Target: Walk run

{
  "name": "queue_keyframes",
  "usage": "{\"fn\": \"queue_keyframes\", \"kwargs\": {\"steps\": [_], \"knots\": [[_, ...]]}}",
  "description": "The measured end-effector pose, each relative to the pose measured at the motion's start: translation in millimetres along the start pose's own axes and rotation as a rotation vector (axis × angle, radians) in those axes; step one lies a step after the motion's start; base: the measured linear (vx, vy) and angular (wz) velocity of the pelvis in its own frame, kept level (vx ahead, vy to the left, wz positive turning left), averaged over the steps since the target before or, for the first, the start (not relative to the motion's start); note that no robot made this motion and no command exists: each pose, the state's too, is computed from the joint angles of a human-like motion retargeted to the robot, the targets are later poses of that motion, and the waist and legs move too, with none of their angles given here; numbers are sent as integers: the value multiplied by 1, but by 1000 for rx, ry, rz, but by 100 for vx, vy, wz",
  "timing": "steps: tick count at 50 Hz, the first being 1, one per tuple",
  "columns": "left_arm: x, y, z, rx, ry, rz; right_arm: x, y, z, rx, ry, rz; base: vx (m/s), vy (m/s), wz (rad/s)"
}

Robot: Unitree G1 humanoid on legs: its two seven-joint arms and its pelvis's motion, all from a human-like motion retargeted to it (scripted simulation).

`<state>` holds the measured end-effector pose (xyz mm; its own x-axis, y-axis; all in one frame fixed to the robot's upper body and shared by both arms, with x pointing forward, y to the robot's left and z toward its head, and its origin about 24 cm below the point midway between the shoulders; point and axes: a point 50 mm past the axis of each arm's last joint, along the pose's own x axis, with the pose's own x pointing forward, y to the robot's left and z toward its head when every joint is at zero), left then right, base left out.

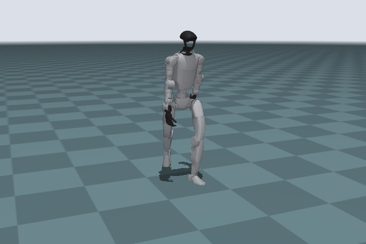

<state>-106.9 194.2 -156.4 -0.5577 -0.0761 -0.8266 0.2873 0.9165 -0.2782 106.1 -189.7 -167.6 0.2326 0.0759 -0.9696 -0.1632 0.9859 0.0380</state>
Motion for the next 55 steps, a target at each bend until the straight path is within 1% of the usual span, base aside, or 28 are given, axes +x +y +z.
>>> {"fn": "queue_keyframes", "kwargs": {"steps": [3,5,11,17,20,23,25,28,32,37,42,45,48,50,52,55], "knots": [[-11,18,31,-2,-117,100,-1,21,-49,90,162,20,137,4,-49],[-24,36,49,13,-189,160,-5,26,-73,151,239,35,146,11,1],[-86,94,112,35,-443,434,-7,37,-94,215,201,14,101,2,56],[-176,146,160,151,-682,676,-11,50,-113,334,218,14,105,-19,122],[-226,160,179,196,-832,786,-11,58,-115,382,254,51,89,-30,108],[-241,152,193,202,-956,825,-13,57,-121,414,273,54,123,-35,45],[-228,142,195,160,-1006,804,-14,53,-122,398,294,50,132,-29,-20],[-178,125,179,106,-928,685,-13,51,-117,356,309,39,144,-36,65],[-100,87,141,114,-635,472,-9,42,-101,334,247,21,126,-35,16],[-49,62,81,162,-295,306,0,24,-56,204,143,-42,109,-32,-12],[-21,43,25,120,-92,224,1,4,4,109,-75,-69,105,-24,-83],[-12,33,6,64,-38,182,-4,-7,42,28,-202,-49,99,-11,-105],[-7,23,-3,-7,-11,118,-8,-13,66,-42,-268,-53,125,0,-83],[-5,18,-7,-51,1,76,-7,-8,68,-72,-264,-47,111,2,-69],[-5,18,-7,-77,9,62,-4,1,55,-88,-219,-18,113,4,-36],[-10,24,5,-65,-6,86,1,12,10,-74,-84,15,128,7,-18]]}}
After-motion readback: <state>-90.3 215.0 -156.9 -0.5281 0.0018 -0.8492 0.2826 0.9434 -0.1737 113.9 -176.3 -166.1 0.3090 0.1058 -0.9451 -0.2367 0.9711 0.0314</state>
